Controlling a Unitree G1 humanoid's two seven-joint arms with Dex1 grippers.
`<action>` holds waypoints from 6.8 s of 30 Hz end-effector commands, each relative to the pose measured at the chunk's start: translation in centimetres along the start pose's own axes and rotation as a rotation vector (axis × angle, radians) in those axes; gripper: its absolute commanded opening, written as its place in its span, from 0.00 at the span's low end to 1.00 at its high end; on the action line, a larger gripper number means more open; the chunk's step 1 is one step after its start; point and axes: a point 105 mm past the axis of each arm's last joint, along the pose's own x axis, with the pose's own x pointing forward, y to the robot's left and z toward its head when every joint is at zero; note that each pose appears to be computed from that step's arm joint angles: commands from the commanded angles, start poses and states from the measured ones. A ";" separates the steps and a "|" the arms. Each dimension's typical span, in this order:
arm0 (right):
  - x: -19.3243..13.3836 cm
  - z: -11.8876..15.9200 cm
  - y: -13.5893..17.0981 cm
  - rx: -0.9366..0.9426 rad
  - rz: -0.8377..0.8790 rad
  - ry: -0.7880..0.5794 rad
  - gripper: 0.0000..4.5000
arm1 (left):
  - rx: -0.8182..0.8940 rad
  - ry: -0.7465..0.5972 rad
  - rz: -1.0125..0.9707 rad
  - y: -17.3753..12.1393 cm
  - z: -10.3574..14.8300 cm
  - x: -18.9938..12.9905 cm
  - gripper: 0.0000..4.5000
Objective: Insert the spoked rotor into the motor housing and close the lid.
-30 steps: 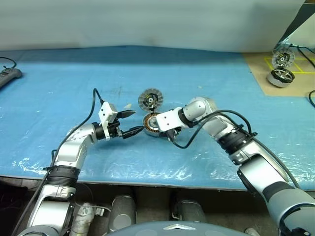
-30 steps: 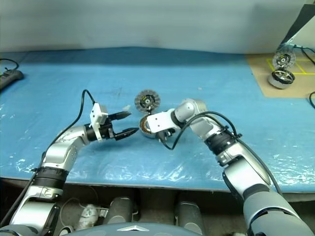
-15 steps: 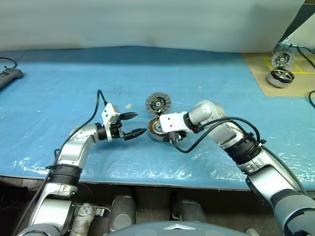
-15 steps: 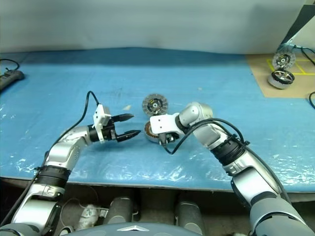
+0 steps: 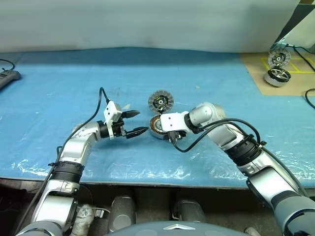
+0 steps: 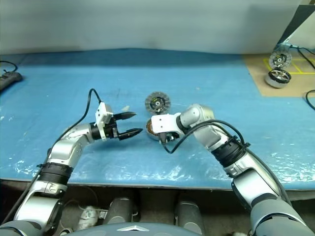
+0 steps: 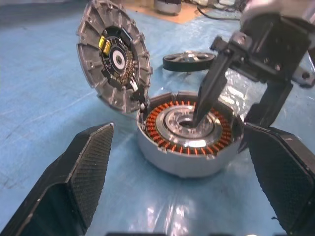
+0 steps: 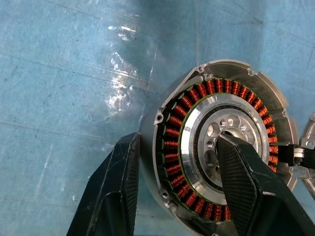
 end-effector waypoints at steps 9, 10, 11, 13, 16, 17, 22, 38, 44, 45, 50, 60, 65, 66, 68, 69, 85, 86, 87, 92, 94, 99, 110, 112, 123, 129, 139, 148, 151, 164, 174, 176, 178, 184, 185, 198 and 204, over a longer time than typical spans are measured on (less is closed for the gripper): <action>-4.0 2.4 -0.2 0.299 0.033 -0.258 0.81 | 0.012 -0.053 0.004 1.5 2.9 -0.6 1.00; -4.8 2.6 -0.3 0.304 0.025 -0.286 0.81 | 0.007 -0.048 -0.011 1.3 2.9 -0.6 1.00; -5.6 2.8 -0.6 0.312 0.008 -0.312 0.81 | 0.008 -0.040 -0.026 1.1 2.8 -0.6 1.00; -7.1 3.2 -0.9 0.342 -0.022 -0.364 0.81 | 0.005 -0.025 -0.056 0.6 2.6 -0.7 1.00; -8.8 2.8 -1.2 0.370 -0.126 -0.397 0.81 | 0.036 -0.002 -0.104 -0.4 2.2 -0.9 1.00; -9.1 1.9 -1.1 0.362 -0.198 -0.372 0.81 | 0.049 0.002 -0.121 -0.8 2.0 -1.0 1.00; -9.2 -2.5 -0.3 0.526 -0.543 -0.341 0.81 | 0.071 0.010 -0.153 -2.6 1.2 -1.0 1.00; -4.3 -8.0 2.9 0.852 -0.678 -0.275 0.81 | 0.064 0.022 -0.121 -0.2 0.4 0.1 1.00; -2.8 -8.7 3.0 0.866 -0.673 -0.257 0.81 | 0.081 0.018 -0.131 -1.8 0.3 -0.8 1.00; -2.6 -8.7 3.0 0.860 -0.668 -0.255 0.81 | 0.082 0.018 -0.131 -1.9 0.4 -0.9 1.00; -1.6 -7.9 3.5 0.822 -0.630 -0.252 0.81 | 0.080 0.023 -0.130 -2.4 0.8 -0.5 1.00; -2.0 -9.1 3.7 0.826 -0.643 -0.220 0.14 | 0.089 0.025 -0.120 -1.7 2.4 0.2 1.00; -2.3 -8.8 3.7 0.821 -0.634 -0.221 0.12 | 0.086 0.021 -0.123 -1.6 3.2 0.6 1.00; -2.5 -8.7 3.6 0.819 -0.636 -0.228 0.12 | 0.085 0.019 -0.124 -1.6 3.4 0.6 1.00; -3.1 -8.1 3.2 0.810 -0.640 -0.256 0.12 | 0.085 0.016 -0.130 -1.9 3.4 0.6 1.00; -3.5 -7.7 3.1 0.807 -0.635 -0.274 0.12 | 0.085 0.015 -0.135 -2.1 3.3 0.6 1.00; -4.4 -0.4 0.7 0.634 -0.401 -0.443 0.12 | 0.104 0.064 -0.132 -2.0 2.2 0.5 1.00; -4.0 -0.3 0.5 0.631 -0.393 -0.440 0.12 | 0.103 0.066 -0.131 -1.9 2.2 0.5 1.00; -3.6 -0.2 0.4 0.633 -0.382 -0.441 0.12 | 0.103 0.068 -0.131 -1.9 2.1 0.5 1.00; -2.4 -0.5 -0.3 0.610 -0.385 -0.414 0.12 | 0.107 0.056 -0.116 -1.6 2.2 0.2 1.00; -2.1 -0.5 -0.1 0.598 -0.362 -0.411 0.12 | 0.118 0.063 -0.118 -1.6 2.0 0.0 1.00; -1.5 -0.8 0.2 0.594 -0.336 -0.403 0.12 | 0.115 0.071 -0.113 -1.5 1.6 -0.4 1.00; -1.1 -0.6 -0.3 0.575 -0.348 -0.401 0.12 | 0.103 0.073 -0.113 -1.8 1.1 -0.4 1.00; -1.1 -0.7 -0.3 0.572 -0.345 -0.398 0.12 | 0.104 0.072 -0.101 -1.7 1.2 -0.5 1.00; -0.7 -1.0 -0.4 0.581 -0.353 -0.384 0.12 | 0.082 0.070 -0.069 -1.0 1.4 -0.4 1.00; -0.4 -1.2 -0.2 0.574 -0.357 -0.371 0.12 | 0.063 0.064 -0.017 -0.4 0.4 -0.5 1.00; -0.4 -1.2 0.4 0.539 -0.337 -0.341 0.12 | -0.062 0.042 0.034 -3.1 -1.4 -0.9 1.00; 0.0 -1.4 0.1 0.539 -0.338 -0.333 0.12 | -0.030 0.055 0.042 -2.3 -1.4 -1.4 1.00; 0.0 -1.6 -0.1 0.554 -0.351 -0.337 0.12 | -0.024 0.054 0.040 -2.4 -1.3 -1.3 1.00; -1.4 -0.9 -0.7 0.556 -0.367 -0.380 0.12 | -0.023 0.049 0.020 -2.5 -0.9 -1.4 1.00; -0.7 -1.1 -0.3 0.553 -0.354 -0.365 0.12 | -0.023 0.050 0.016 -2.6 -0.8 -1.3 1.00; -0.6 -1.1 -0.4 0.553 -0.353 -0.364 0.12 | -0.022 0.050 0.018 -2.6 -0.8 -1.3 1.00; -0.6 -1.0 -0.4 0.552 -0.356 -0.363 0.12 | -0.021 0.051 0.018 -2.6 -0.8 -1.3 1.00; -0.2 -1.4 -0.2 0.547 -0.347 -0.340 0.12 | -0.018 0.055 0.017 -2.6 -0.8 -1.2 1.00; -0.2 -1.4 -0.2 0.548 -0.345 -0.340 0.12 | -0.018 0.056 0.017 -2.6 -0.8 -1.1 1.00; -0.2 -1.4 -0.2 0.575 -0.338 -0.365 0.56 | -0.027 0.055 0.032 -2.6 -0.8 -1.1 1.00; -2.2 0.1 -1.2 0.603 -0.358 -0.483 0.56 | -0.033 0.058 0.037 -2.4 -0.9 -1.2 1.00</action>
